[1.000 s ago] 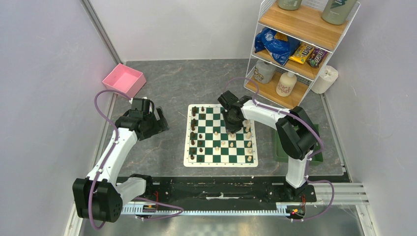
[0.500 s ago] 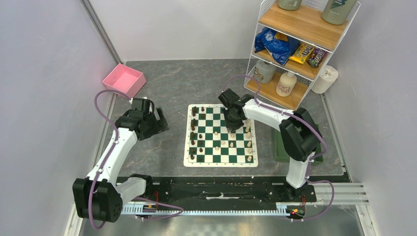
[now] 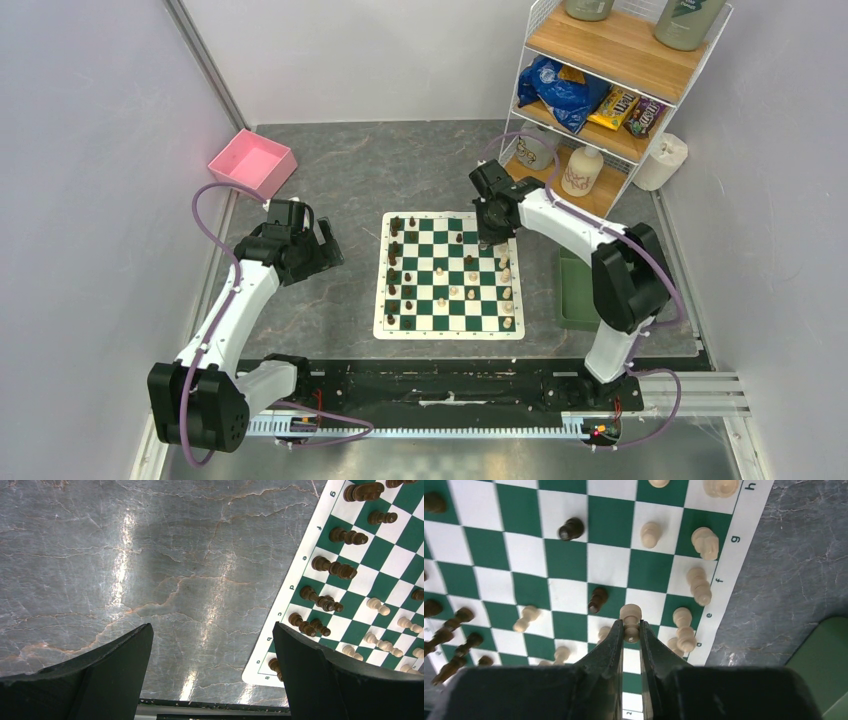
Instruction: Set up the chess pieces on the board
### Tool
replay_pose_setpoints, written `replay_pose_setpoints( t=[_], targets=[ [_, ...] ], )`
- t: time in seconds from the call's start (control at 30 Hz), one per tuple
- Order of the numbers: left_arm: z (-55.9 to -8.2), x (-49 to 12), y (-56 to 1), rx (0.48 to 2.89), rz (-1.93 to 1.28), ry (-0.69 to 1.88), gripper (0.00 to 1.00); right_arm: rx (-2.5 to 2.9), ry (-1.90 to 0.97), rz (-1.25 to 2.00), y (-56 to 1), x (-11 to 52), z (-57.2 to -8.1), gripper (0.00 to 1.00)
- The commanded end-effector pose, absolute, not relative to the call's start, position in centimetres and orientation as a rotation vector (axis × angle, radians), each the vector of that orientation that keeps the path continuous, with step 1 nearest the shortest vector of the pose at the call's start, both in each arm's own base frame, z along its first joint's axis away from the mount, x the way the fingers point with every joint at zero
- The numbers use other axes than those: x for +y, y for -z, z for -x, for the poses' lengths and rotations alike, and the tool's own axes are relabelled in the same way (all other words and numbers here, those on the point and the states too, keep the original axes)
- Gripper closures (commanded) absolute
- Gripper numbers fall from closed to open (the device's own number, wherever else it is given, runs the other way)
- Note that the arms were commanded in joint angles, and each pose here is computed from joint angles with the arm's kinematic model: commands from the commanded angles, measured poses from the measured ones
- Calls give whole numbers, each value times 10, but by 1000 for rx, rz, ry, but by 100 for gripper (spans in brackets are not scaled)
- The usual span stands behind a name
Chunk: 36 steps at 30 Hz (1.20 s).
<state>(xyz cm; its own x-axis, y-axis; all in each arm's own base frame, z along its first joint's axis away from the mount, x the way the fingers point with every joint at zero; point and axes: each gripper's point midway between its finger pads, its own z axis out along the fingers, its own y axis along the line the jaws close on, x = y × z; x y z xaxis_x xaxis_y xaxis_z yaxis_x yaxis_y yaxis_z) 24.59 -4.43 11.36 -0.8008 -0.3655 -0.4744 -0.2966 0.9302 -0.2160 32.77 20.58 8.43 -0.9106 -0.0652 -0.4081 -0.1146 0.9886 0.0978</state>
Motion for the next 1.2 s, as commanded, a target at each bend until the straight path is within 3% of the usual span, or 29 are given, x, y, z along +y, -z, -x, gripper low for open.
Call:
replay_pose_setpoints(
  t=[0.0, 1.17],
  targets=[
    [-255, -44, -128, 2523, 449, 187, 3, 2729, -153, 125, -74, 204, -343, 85],
    [-255, -44, -127, 2524, 447, 189, 3, 2770, -112, 93, -41, 199, -358, 79]
  ],
)
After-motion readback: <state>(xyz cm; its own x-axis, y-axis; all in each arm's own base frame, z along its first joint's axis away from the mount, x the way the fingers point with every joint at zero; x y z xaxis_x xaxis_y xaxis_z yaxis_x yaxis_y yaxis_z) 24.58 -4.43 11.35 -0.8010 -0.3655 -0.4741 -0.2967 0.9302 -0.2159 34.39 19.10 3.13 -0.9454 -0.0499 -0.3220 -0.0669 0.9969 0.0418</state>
